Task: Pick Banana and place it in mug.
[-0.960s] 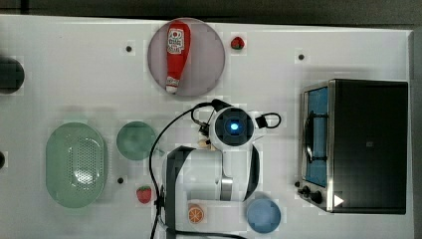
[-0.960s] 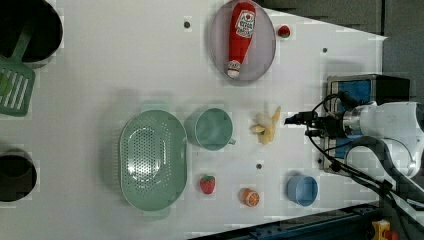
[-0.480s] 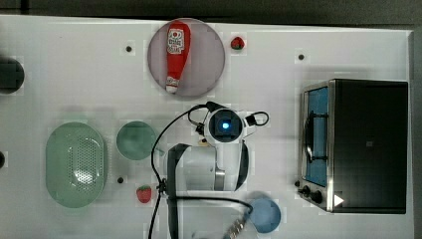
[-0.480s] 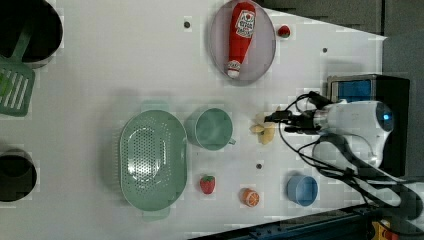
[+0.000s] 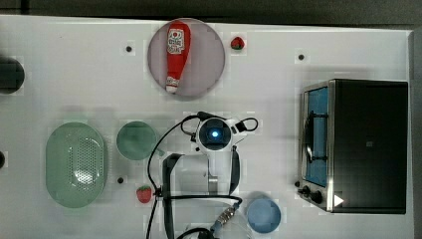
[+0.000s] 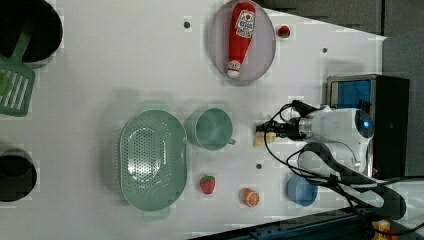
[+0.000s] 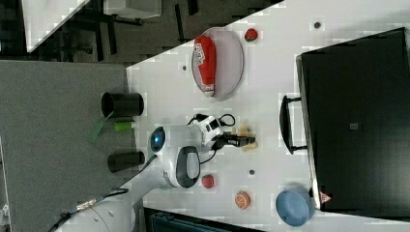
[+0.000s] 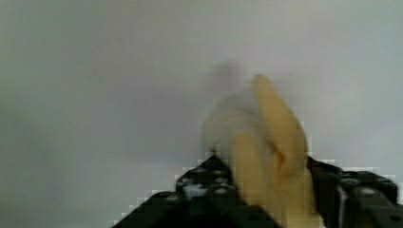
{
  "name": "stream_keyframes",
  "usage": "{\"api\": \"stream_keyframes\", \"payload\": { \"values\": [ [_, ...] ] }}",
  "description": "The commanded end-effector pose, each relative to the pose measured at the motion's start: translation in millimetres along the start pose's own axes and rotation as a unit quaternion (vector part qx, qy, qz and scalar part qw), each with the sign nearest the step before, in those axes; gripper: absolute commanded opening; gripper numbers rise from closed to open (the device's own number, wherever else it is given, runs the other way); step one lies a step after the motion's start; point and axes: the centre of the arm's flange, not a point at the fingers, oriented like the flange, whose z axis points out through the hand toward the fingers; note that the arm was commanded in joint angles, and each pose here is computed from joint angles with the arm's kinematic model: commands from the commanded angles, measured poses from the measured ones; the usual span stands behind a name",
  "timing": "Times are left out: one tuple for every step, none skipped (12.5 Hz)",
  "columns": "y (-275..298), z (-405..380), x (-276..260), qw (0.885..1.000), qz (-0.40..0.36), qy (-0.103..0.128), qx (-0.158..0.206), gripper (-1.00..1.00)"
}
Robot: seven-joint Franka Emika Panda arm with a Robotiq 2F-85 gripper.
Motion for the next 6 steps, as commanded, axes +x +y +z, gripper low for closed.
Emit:
{"api": "stream_keyframes", "payload": {
  "values": [
    [9,-18,15,1.000,0.010,0.026,0.013,-0.37],
    [9,-31,18,0.999,0.010,0.036,0.016,-0.37],
    [8,-48,21,0.998,0.011,0.050,0.020,-0.37],
    [8,-71,24,0.998,0.011,0.061,0.024,-0.37],
    [8,-96,26,0.998,0.011,0.063,0.025,-0.37],
    [8,-133,27,0.998,0.011,0.054,0.023,-0.37]
  ]
}}
